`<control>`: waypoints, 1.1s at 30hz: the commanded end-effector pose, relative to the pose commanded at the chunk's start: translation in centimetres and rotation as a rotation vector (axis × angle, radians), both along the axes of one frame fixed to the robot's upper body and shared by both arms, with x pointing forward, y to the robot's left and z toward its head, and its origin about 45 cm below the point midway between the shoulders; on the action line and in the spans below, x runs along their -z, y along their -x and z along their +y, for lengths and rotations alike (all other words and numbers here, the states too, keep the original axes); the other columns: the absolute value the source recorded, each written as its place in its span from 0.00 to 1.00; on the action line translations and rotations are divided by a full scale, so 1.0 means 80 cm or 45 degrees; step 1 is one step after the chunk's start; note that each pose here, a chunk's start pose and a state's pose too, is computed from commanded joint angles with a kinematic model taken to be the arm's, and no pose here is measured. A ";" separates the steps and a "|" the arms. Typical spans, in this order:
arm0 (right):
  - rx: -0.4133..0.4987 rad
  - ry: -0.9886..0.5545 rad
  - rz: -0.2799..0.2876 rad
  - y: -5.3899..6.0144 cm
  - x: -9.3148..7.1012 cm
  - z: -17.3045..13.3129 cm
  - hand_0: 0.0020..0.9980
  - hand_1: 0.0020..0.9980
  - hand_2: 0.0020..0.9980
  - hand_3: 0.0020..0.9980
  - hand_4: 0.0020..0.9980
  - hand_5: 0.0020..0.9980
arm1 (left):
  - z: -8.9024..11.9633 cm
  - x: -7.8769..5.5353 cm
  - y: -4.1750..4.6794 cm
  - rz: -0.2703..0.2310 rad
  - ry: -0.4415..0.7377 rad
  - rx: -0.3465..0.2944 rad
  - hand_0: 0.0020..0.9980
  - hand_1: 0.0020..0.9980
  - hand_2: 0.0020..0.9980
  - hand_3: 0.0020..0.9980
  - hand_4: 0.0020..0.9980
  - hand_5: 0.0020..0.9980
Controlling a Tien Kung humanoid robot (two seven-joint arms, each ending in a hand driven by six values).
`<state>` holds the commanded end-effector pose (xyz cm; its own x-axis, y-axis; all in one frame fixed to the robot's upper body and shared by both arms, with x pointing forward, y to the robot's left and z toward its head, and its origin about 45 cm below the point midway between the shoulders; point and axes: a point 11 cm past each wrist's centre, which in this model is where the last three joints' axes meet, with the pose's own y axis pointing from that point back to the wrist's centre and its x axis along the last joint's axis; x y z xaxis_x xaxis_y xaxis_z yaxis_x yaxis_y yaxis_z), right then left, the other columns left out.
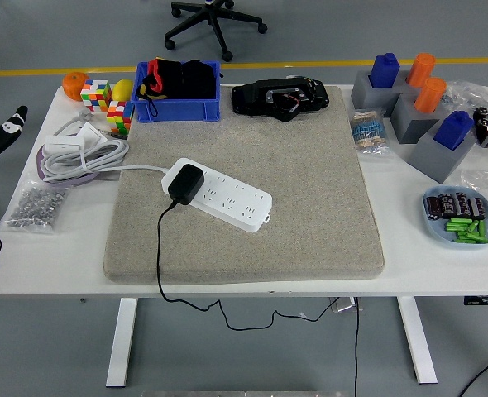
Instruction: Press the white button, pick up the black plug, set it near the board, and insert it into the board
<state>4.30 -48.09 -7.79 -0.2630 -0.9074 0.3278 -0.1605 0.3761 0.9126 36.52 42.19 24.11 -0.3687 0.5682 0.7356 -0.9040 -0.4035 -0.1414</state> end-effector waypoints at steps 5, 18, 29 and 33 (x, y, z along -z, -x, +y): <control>0.004 -0.003 -0.001 0.000 0.001 0.001 0.74 0.71 0.69 0.64 0.70 0.40 | 0.001 -0.005 0.000 -0.018 -0.003 -0.002 0.86 0.90 0.85 0.80 0.82 0.58; 0.000 0.001 0.002 -0.001 0.000 -0.001 0.74 0.71 0.69 0.64 0.70 0.40 | 0.001 -0.008 -0.003 -0.032 0.001 0.002 0.85 0.89 0.85 0.79 0.82 0.58; -0.008 0.014 0.002 -0.002 -0.003 -0.007 0.74 0.71 0.69 0.64 0.70 0.40 | -0.002 -0.016 -0.008 -0.045 -0.012 0.020 0.85 0.89 0.84 0.79 0.81 0.56; -0.007 0.010 0.005 -0.001 -0.003 -0.006 0.74 0.71 0.69 0.64 0.70 0.40 | -0.004 -0.019 -0.012 -0.041 -0.025 0.038 0.85 0.89 0.84 0.79 0.81 0.55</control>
<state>4.40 -48.56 -7.58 -0.2568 -0.9062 0.3360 -0.1590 0.3825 0.9102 37.44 41.84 25.66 -0.3757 0.5648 0.7348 -0.9103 -0.3735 -0.1784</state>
